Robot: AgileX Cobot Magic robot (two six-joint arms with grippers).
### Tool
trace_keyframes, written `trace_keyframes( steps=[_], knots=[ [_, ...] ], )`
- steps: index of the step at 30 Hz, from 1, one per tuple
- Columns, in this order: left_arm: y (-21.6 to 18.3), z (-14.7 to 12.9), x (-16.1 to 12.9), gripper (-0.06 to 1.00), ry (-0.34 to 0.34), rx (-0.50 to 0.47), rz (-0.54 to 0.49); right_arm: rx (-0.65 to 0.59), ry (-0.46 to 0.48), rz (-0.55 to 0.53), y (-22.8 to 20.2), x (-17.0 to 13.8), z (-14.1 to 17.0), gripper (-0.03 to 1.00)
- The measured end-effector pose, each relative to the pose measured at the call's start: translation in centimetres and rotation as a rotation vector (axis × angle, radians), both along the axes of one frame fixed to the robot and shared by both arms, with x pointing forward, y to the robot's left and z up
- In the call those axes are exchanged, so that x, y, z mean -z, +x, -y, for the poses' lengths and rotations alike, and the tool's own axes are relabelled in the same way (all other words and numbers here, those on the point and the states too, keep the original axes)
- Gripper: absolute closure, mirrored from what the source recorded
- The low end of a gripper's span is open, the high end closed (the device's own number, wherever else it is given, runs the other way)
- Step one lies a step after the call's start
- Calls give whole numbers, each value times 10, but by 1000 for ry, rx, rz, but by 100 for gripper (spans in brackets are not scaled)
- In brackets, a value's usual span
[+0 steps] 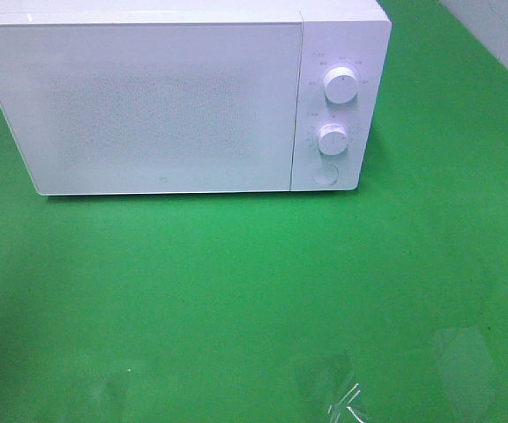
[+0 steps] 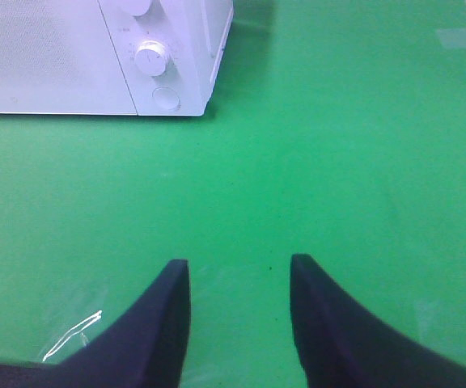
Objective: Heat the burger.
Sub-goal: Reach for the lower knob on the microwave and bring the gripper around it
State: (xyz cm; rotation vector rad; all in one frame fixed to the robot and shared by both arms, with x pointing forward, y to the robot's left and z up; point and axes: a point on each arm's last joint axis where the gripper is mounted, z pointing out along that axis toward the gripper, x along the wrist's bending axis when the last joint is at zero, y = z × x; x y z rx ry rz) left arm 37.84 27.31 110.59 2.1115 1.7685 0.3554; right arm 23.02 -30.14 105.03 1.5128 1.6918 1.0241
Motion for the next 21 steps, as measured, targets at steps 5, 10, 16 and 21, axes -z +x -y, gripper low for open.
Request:
trace_keyframes(
  steps=[5, 10, 16, 21],
  knots=[
    [-32, -6, 12, 94, -6, 0, 34, 0, 0, 0, 0, 0, 0, 56],
    [-70, -12, 25, 94, -12, 27, 162, 0, 0, 0, 0, 0, 0, 56],
    [-108, -19, 39, 94, -20, 55, 335, 0, 0, 0, 0, 0, 0, 56],
    [-124, -22, 44, 94, -36, 52, 449, 0, 0, 0, 0, 0, 0, 56]
  ],
)
